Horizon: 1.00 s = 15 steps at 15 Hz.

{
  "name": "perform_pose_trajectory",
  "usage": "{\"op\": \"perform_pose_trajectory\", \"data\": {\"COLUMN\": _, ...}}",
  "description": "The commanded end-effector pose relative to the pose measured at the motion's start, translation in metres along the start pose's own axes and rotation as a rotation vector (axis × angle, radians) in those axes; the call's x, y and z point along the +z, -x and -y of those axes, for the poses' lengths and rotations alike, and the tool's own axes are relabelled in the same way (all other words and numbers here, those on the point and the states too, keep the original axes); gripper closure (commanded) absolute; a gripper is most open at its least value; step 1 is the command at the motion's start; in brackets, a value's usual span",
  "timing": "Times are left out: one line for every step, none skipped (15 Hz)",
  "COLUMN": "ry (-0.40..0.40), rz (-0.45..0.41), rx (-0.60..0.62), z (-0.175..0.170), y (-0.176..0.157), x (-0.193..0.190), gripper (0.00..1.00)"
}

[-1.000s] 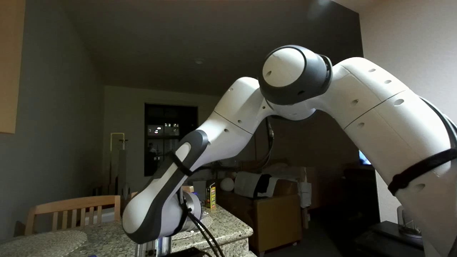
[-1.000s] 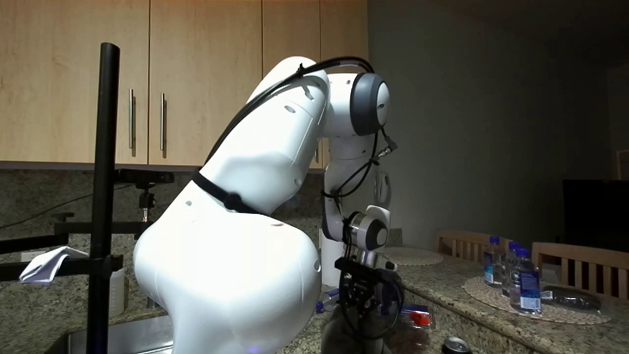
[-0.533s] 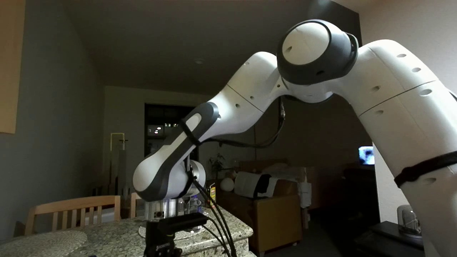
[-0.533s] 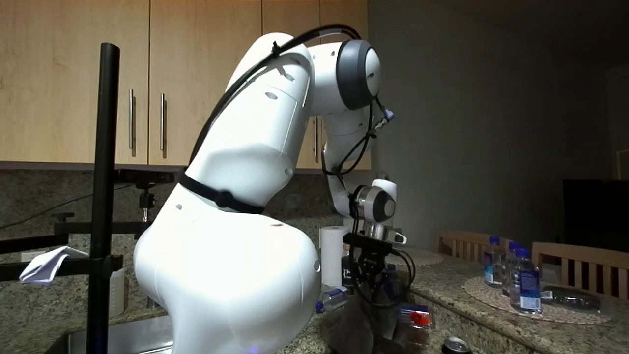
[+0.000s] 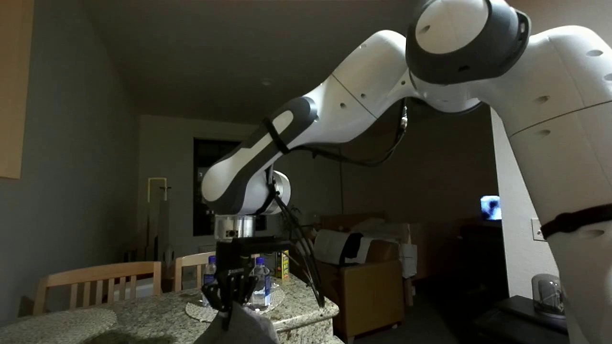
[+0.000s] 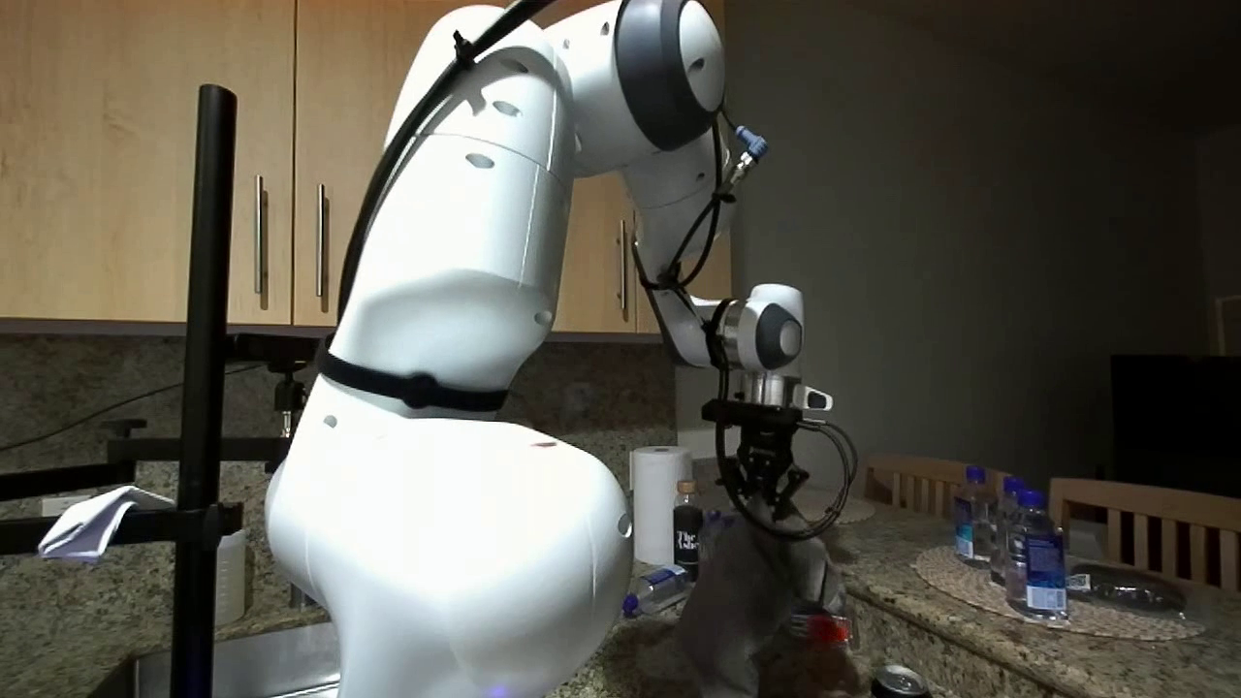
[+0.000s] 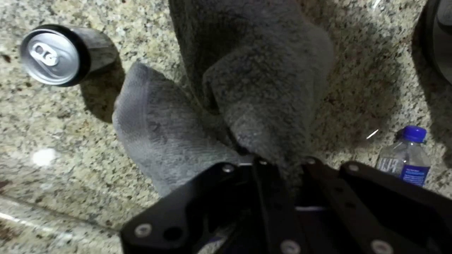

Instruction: Put the black towel on the black can

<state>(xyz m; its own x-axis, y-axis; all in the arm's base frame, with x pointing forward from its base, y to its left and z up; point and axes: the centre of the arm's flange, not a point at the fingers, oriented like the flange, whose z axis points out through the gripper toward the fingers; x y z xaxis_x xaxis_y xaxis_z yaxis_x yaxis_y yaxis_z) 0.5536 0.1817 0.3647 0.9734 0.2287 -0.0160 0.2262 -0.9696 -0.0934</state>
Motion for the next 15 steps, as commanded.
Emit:
{"op": "perform_pose_trajectory", "data": {"ry": 0.11, "rz": -0.049, "rx": 0.056, "z": -0.021, "y": 0.014, "x": -0.046, "gripper": 0.92}}
{"op": "perform_pose_trajectory", "data": {"ry": 0.139, "rz": -0.061, "rx": 0.075, "z": -0.027, "y": 0.013, "x": -0.055, "gripper": 0.92}}
{"op": "perform_pose_trajectory", "data": {"ry": 0.172, "rz": -0.067, "rx": 0.101, "z": -0.035, "y": 0.012, "x": -0.065, "gripper": 0.92}}
{"op": "perform_pose_trajectory", "data": {"ry": 0.2, "rz": -0.075, "rx": 0.122, "z": -0.041, "y": 0.012, "x": -0.071, "gripper": 0.92}}
{"op": "perform_pose_trajectory", "data": {"ry": 0.223, "rz": -0.079, "rx": 0.153, "z": -0.051, "y": 0.011, "x": -0.077, "gripper": 0.92}}
{"op": "perform_pose_trajectory", "data": {"ry": 0.234, "rz": -0.074, "rx": 0.183, "z": -0.062, "y": 0.009, "x": -0.08, "gripper": 0.92}}
{"op": "perform_pose_trajectory", "data": {"ry": 0.239, "rz": -0.06, "rx": 0.219, "z": -0.074, "y": 0.007, "x": -0.08, "gripper": 0.92}}
{"op": "perform_pose_trajectory", "data": {"ry": 0.237, "rz": -0.044, "rx": 0.25, "z": -0.084, "y": 0.006, "x": -0.078, "gripper": 0.92}}
{"op": "perform_pose_trajectory", "data": {"ry": 0.233, "rz": -0.027, "rx": 0.281, "z": -0.095, "y": 0.005, "x": -0.075, "gripper": 0.92}}
{"op": "perform_pose_trajectory", "data": {"ry": 0.232, "rz": -0.013, "rx": 0.31, "z": -0.106, "y": 0.004, "x": -0.072, "gripper": 0.92}}
{"op": "perform_pose_trajectory", "data": {"ry": 0.234, "rz": 0.002, "rx": 0.344, "z": -0.118, "y": 0.003, "x": -0.067, "gripper": 0.92}}
{"op": "perform_pose_trajectory", "data": {"ry": 0.232, "rz": 0.019, "rx": 0.373, "z": -0.129, "y": 0.003, "x": -0.063, "gripper": 0.92}}
{"op": "perform_pose_trajectory", "data": {"ry": 0.223, "rz": 0.043, "rx": 0.403, "z": -0.14, "y": 0.004, "x": -0.057, "gripper": 0.92}}
{"op": "perform_pose_trajectory", "data": {"ry": 0.222, "rz": 0.062, "rx": 0.423, "z": -0.148, "y": 0.005, "x": -0.05, "gripper": 0.92}}
{"op": "perform_pose_trajectory", "data": {"ry": 0.217, "rz": 0.086, "rx": 0.44, "z": -0.154, "y": 0.006, "x": -0.041, "gripper": 0.92}}
